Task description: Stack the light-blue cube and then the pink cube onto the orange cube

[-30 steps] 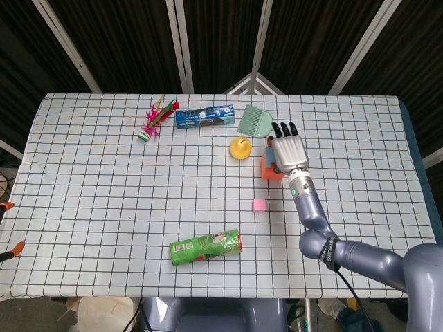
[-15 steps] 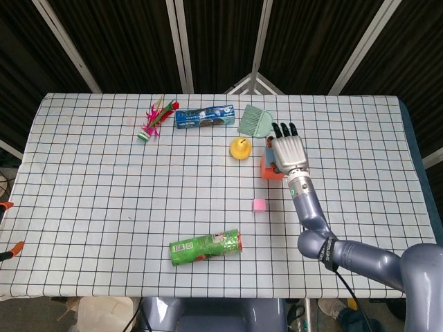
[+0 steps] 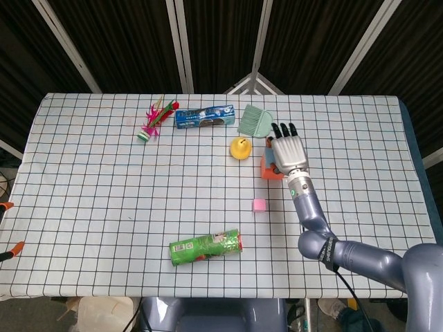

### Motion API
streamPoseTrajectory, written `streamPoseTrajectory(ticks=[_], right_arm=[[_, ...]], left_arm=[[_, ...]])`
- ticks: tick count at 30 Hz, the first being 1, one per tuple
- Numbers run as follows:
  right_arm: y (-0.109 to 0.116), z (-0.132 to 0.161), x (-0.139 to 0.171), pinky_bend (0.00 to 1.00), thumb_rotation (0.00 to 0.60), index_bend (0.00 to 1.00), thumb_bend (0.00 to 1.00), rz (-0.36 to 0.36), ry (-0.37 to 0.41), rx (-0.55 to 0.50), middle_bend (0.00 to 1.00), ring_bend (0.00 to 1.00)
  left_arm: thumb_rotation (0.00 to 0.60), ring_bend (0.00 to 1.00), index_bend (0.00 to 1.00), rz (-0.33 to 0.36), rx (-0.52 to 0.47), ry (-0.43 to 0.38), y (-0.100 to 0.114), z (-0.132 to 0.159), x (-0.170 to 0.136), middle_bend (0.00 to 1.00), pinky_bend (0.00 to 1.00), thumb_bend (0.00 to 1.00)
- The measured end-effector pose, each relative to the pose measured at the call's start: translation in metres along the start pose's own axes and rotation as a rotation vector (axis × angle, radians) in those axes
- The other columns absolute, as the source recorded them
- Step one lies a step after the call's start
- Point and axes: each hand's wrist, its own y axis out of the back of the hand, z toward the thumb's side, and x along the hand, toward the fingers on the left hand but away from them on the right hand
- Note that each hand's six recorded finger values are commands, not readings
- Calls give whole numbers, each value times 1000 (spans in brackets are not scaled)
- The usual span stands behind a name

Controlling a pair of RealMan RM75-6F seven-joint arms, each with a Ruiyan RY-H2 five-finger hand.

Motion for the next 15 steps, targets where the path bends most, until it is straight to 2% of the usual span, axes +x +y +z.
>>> streamPoseTrajectory(ticks=[15], right_arm=[[0, -1, 0, 0, 600, 382, 379, 4, 1, 1, 67, 31]], left_arm=[[600, 0, 206, 1, 1, 0, 0, 0, 0, 18, 18, 206]])
